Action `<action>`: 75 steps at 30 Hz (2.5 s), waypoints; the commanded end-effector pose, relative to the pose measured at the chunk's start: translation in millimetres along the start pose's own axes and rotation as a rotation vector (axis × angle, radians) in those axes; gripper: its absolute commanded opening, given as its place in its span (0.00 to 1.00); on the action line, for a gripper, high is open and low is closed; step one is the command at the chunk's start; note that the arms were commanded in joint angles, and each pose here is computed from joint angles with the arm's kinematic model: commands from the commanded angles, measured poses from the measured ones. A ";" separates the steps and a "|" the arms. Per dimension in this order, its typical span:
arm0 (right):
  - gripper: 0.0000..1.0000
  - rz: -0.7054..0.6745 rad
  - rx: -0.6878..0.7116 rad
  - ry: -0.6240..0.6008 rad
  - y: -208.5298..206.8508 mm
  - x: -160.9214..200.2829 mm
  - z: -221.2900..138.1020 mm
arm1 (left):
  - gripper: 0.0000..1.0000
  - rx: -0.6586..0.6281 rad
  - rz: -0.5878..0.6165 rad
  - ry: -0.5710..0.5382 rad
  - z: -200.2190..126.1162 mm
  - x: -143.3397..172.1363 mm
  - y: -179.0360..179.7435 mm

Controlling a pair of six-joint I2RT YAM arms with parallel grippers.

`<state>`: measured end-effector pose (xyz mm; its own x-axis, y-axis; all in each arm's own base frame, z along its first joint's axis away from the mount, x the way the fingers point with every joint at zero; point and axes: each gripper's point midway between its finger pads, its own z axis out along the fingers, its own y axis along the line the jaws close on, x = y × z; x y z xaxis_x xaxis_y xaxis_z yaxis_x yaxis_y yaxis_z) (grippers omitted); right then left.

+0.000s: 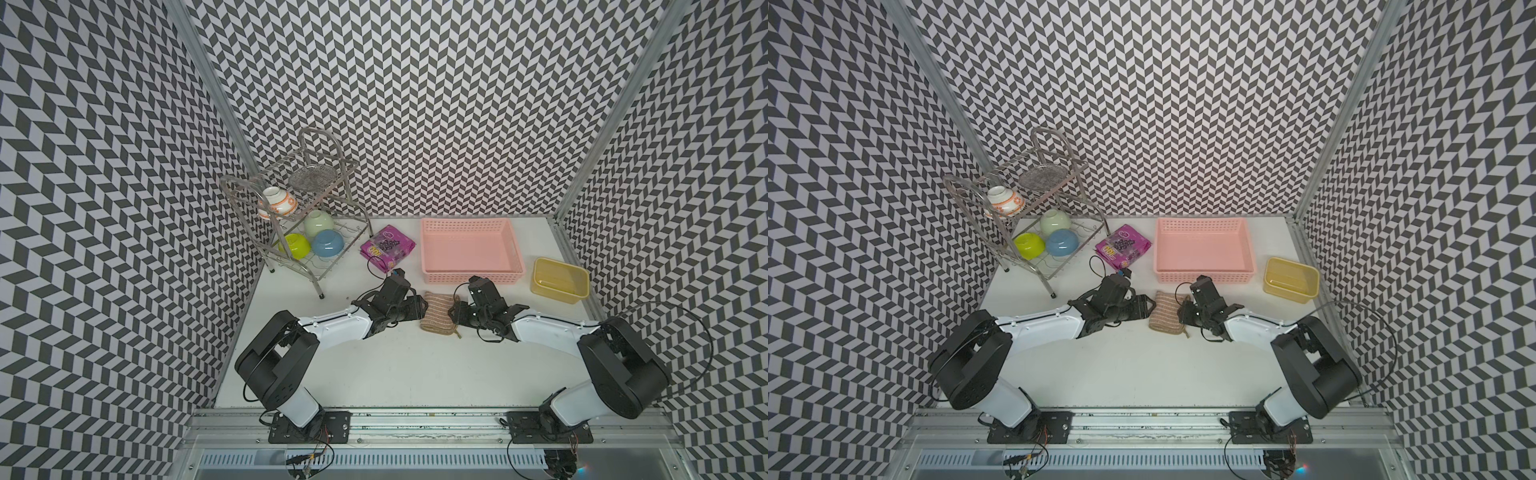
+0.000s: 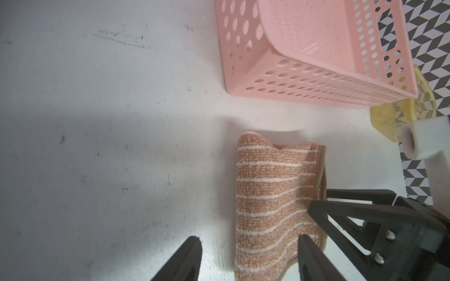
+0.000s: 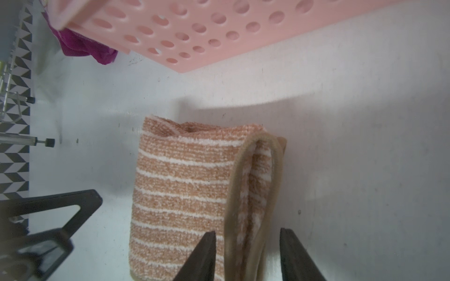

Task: Fold the square dishcloth
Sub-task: Fold the cleaning item at the center of the board, then smooth out the cleaning item at the center of the board.

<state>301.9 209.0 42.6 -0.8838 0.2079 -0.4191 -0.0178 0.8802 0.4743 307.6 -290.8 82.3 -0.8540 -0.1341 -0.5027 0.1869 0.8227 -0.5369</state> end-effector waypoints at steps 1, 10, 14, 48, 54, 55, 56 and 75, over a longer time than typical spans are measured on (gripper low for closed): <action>0.36 -0.015 -0.018 -0.058 11.2 -16.0 -2.5 | 0.65 0.020 -0.005 -0.016 0.6 -4.0 -1.8; 0.12 -0.020 -0.009 -0.054 10.5 -16.7 0.7 | 0.64 0.012 -0.006 -0.007 3.4 -1.6 2.3; 0.04 -0.026 -0.025 -0.063 16.0 -19.5 -3.9 | 0.64 0.004 -0.009 -0.004 4.4 -0.6 5.6; 0.10 -0.044 -0.008 -0.047 11.0 -4.1 10.3 | 0.62 0.019 -0.030 0.029 15.2 8.7 8.8; 0.28 -0.055 0.019 -0.081 10.3 -12.4 0.4 | 0.58 0.012 -0.020 0.024 14.2 5.5 8.0; 0.29 -0.057 0.020 -0.096 11.6 -16.0 -3.5 | 0.56 0.014 -0.017 0.021 13.4 4.2 6.4; 0.30 -0.061 0.023 -0.107 12.6 -18.7 -7.0 | 0.54 0.015 -0.013 0.015 12.4 1.9 5.3; 0.26 -0.178 -0.054 -0.133 57.4 -48.5 -11.2 | 0.31 0.077 0.016 0.025 20.8 0.1 -19.6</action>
<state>333.4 228.7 97.8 -0.7961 0.1407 -0.5885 -0.1405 0.9030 0.4060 313.0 -307.8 77.3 -0.8622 -0.1180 -0.4926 0.2147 0.7957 -0.5663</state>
